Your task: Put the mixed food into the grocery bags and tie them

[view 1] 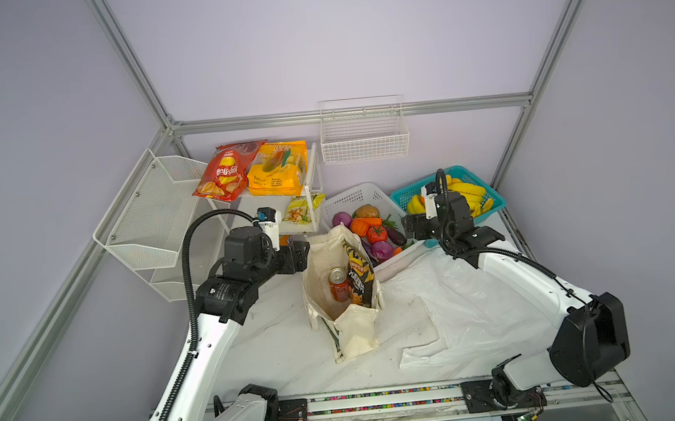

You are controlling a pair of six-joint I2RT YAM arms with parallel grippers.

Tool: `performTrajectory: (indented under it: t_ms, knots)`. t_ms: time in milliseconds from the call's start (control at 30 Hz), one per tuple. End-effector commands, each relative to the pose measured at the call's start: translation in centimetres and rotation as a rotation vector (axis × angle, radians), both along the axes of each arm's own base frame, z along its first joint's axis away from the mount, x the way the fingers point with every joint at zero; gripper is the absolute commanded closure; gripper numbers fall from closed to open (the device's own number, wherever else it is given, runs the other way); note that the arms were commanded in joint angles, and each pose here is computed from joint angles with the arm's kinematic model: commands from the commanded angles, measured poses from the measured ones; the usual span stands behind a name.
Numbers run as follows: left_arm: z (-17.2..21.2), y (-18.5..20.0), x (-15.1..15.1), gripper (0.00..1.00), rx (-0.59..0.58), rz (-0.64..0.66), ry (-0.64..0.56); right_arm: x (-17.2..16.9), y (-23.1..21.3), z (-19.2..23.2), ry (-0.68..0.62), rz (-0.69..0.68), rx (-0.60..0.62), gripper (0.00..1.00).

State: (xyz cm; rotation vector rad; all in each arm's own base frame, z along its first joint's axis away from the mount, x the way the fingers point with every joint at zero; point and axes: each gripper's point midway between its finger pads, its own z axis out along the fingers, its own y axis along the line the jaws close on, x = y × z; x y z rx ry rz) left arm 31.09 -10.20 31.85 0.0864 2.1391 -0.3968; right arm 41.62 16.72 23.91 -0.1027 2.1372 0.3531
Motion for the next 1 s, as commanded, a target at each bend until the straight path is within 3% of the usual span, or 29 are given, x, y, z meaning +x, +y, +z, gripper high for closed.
performTrajectory:
  t_ms: [0,400,533,700,867,967]
  knots:
    - [-2.3,-0.1,-0.8,0.21,-0.003,0.020,0.083,0.1,1.1,-0.1,-0.010,0.035,0.052,0.11]
    - [-5.9,-1.2,0.8,0.47,0.060,0.031,0.196,-0.4,2.0,0.8,-0.024,0.083,0.083,0.12]
    - [-7.1,-1.1,0.9,0.63,0.081,0.033,0.221,-0.6,1.9,0.6,-0.020,0.085,0.084,0.12]
    - [-6.8,-0.7,1.2,0.83,0.130,0.028,0.196,-0.7,1.9,0.5,-0.020,0.090,0.083,0.12]
    - [-6.2,0.6,1.9,0.97,0.257,0.018,0.167,-0.9,1.8,0.7,-0.028,0.093,0.085,0.12]
    - [-5.1,1.8,2.9,1.00,0.303,0.067,0.132,-1.0,1.8,0.9,-0.033,0.096,0.084,0.12]
